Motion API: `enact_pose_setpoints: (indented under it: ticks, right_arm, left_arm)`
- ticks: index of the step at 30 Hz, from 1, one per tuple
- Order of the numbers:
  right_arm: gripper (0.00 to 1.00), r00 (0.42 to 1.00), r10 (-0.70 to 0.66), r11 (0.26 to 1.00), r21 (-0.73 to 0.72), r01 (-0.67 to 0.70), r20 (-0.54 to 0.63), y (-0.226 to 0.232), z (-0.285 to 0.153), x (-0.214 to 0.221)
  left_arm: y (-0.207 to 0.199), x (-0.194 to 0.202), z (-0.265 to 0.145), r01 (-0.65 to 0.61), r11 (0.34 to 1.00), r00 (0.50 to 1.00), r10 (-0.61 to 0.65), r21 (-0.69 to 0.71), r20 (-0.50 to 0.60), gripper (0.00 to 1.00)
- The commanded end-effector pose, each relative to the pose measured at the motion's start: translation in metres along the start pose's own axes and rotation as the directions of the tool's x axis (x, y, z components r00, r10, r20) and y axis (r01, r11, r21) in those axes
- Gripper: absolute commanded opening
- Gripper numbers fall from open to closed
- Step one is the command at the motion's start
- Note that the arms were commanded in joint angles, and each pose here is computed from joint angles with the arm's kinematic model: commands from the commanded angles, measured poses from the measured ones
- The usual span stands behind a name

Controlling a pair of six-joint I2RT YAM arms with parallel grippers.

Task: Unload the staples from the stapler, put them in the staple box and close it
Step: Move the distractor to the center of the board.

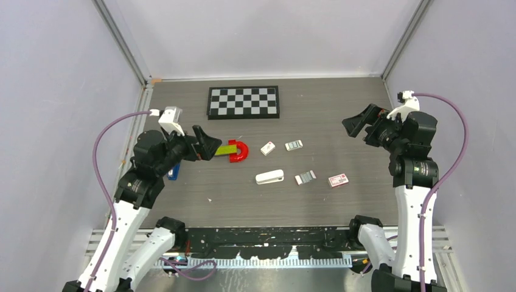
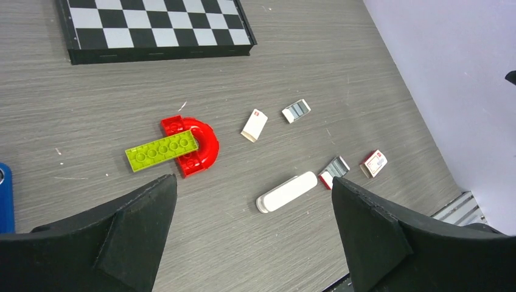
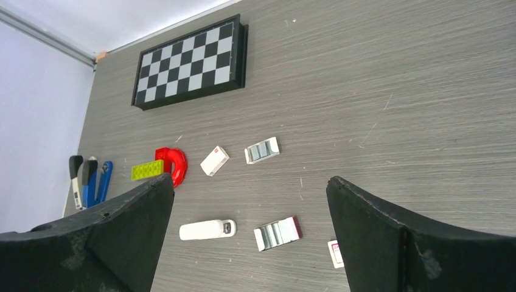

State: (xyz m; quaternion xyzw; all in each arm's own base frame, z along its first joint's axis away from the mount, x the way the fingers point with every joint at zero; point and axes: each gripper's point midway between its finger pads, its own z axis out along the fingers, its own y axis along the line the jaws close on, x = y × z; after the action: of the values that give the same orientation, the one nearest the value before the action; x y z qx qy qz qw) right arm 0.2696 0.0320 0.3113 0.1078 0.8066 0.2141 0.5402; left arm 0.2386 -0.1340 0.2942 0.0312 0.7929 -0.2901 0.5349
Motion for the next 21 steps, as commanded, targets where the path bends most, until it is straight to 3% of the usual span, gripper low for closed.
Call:
enact_pose_setpoints:
  ticks: [1,7,10,13,17,21]
  right_arm:
    - [1.00,1.000,0.006,0.999,-0.053,-0.005,0.017,0.009,0.005,-0.008]
    - [1.00,0.999,-0.009,0.993,-0.115,0.005,-0.036,0.012,0.017,0.001]
    - [1.00,0.994,-0.097,0.967,-0.240,0.082,-0.051,0.025,0.019,0.011]
    - [0.99,0.971,-0.231,0.888,-0.420,0.186,-0.060,0.042,0.013,0.033]
    - [0.99,0.939,-0.336,0.816,-0.521,0.251,-0.074,0.046,0.005,0.057]
    - [1.00,0.928,-0.363,0.799,-0.539,0.265,-0.082,0.043,0.002,0.069]
  left_arm:
    - [-0.001,-0.015,-0.010,-0.002,1.000,0.998,0.002,-0.013,0.069,1.00]
    - [0.017,-0.013,-0.015,0.000,0.995,0.993,0.012,-0.097,0.115,1.00]
    - [0.019,-0.010,-0.005,-0.021,0.995,0.995,0.030,-0.098,0.095,1.00]
    - [0.022,-0.004,0.012,-0.006,0.996,0.999,0.010,-0.087,0.051,1.00]
    - [0.017,-0.008,0.038,0.139,0.990,0.990,-0.140,0.015,0.003,1.00]
    - [0.021,-0.014,0.055,0.273,0.959,0.962,-0.271,0.076,-0.033,1.00]
